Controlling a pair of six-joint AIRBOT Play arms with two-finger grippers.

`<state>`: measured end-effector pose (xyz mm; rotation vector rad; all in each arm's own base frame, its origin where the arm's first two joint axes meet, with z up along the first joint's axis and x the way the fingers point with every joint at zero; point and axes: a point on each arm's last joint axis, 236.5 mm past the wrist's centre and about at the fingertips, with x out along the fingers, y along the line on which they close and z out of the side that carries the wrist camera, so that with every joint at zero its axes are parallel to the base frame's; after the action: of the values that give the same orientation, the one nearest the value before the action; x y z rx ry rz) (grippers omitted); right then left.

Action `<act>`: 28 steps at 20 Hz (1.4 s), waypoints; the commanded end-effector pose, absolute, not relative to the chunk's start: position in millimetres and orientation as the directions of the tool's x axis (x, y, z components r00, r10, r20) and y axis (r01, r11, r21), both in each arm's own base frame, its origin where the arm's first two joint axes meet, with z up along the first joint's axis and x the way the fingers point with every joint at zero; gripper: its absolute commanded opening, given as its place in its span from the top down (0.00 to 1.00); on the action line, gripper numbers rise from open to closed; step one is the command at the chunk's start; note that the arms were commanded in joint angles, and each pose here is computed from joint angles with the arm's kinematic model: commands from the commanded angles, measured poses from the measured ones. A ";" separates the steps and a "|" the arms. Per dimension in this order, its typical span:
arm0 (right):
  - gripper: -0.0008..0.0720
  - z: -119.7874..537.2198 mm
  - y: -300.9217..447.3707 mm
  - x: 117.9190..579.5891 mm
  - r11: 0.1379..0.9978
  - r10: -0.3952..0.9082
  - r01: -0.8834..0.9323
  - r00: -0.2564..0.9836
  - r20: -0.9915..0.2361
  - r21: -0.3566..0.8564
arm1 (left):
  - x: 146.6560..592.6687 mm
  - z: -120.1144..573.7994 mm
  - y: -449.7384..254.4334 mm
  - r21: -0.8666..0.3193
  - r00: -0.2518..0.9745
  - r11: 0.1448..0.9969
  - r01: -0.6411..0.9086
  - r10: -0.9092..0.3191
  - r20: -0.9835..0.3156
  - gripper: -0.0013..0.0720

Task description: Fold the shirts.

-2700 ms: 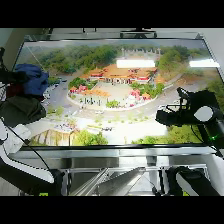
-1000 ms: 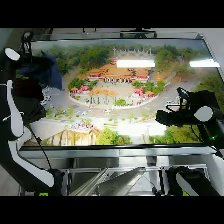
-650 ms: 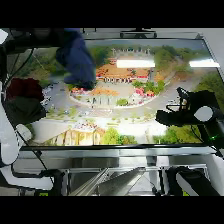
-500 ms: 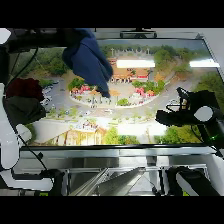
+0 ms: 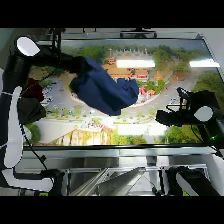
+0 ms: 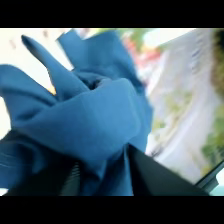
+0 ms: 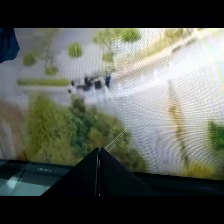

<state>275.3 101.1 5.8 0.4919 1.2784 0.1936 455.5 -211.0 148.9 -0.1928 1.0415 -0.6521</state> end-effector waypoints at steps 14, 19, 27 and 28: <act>0.96 11.2 102.0 288.7 0.871 0.408 0.130 0.346 -0.845 0.474 | 360.5 -36.8 -68.9 -0.376 0.087 0.927 -0.004 -0.374 -0.923 0.54; 0.56 1.5 97.8 309.2 0.873 0.389 0.134 0.385 -0.837 0.468 | 367.5 -83.6 -45.7 -0.360 0.106 0.932 -0.037 -0.355 -0.929 0.54; 0.38 -29.7 161.2 347.2 0.713 0.646 0.043 0.349 -0.679 0.700 | 412.9 -99.9 -74.8 -0.353 0.093 0.933 0.073 -0.359 -0.929 0.54; 0.38 -37.1 172.6 348.8 0.686 0.678 0.034 0.331 -0.656 0.726 | 413.3 -100.5 -77.2 -0.356 0.079 0.930 0.087 -0.363 -0.929 0.61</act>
<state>333.3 146.3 -28.1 0.6453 1.2095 0.3669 403.6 -68.3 -95.9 -0.2649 1.4500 -0.3056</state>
